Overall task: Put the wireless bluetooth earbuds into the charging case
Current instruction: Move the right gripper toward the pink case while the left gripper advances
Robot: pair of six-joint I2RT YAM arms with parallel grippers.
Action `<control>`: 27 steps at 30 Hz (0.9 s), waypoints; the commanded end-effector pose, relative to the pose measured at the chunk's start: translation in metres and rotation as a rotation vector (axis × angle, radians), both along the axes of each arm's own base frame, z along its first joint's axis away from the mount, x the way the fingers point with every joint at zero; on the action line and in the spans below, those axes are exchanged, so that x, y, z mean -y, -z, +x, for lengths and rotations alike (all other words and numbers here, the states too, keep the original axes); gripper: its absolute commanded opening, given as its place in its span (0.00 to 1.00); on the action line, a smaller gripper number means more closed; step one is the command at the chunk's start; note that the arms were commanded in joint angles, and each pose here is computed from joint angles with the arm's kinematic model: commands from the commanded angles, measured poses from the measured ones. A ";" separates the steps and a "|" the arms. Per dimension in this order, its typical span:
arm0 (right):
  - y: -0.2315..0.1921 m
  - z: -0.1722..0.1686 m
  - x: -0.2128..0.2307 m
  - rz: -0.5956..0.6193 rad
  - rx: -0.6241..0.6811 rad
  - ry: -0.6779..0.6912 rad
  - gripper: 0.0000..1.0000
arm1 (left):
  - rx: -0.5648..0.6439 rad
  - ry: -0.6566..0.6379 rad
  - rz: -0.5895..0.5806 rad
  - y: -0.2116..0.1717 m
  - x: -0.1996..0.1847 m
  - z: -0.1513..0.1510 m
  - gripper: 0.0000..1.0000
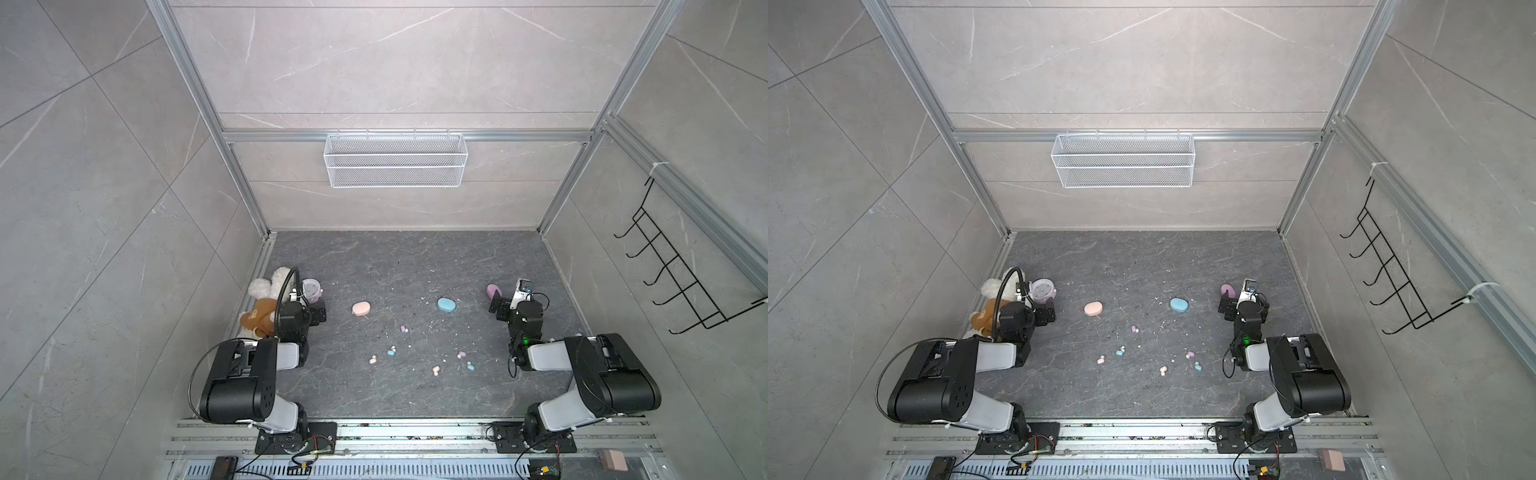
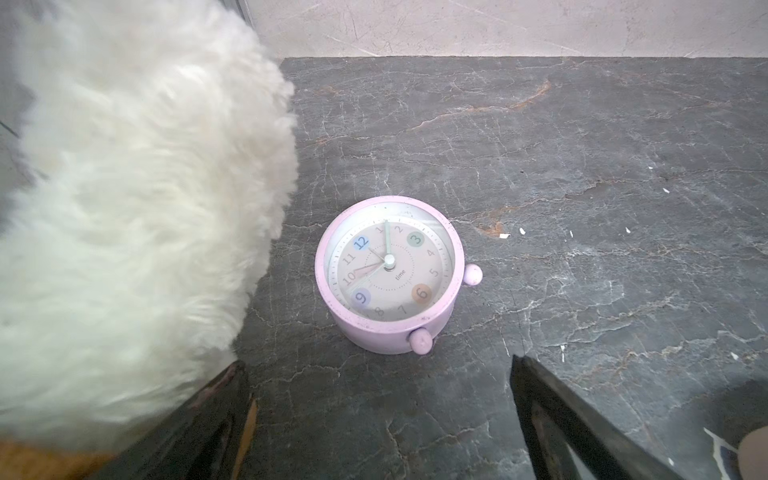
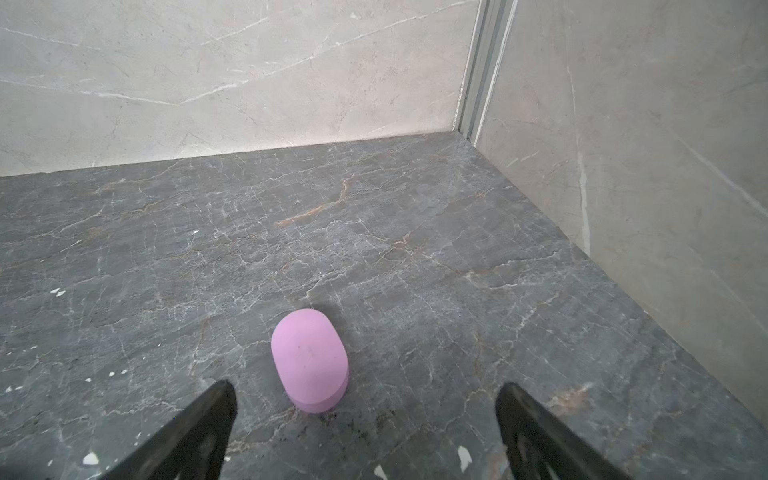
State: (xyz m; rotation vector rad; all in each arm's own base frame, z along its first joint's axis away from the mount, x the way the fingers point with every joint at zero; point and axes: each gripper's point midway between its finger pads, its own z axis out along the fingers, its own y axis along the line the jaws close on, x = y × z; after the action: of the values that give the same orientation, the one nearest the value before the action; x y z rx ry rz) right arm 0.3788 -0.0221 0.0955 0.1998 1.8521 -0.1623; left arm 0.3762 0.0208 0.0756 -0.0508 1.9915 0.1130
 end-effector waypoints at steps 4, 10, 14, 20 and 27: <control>-0.005 0.003 -0.003 0.015 0.013 -0.009 1.00 | 0.033 -0.015 -0.018 -0.010 -0.002 0.007 1.00; -0.006 0.004 -0.003 0.016 0.015 -0.009 1.00 | 0.033 -0.014 -0.018 -0.010 -0.002 0.008 1.00; -0.005 0.004 -0.003 0.015 0.013 -0.009 1.00 | 0.030 -0.011 -0.020 -0.009 -0.001 0.008 1.00; -0.005 0.004 -0.002 0.016 0.012 -0.007 1.00 | 0.029 -0.012 -0.019 -0.009 -0.002 0.008 1.00; -0.005 0.005 -0.003 0.015 0.010 -0.009 1.00 | 0.027 -0.013 -0.019 -0.009 -0.002 0.008 1.00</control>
State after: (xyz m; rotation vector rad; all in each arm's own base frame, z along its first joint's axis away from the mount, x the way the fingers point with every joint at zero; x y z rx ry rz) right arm 0.3786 -0.0221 0.0950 0.1996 1.8544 -0.1627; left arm 0.3760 0.0207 0.0750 -0.0504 1.9946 0.1127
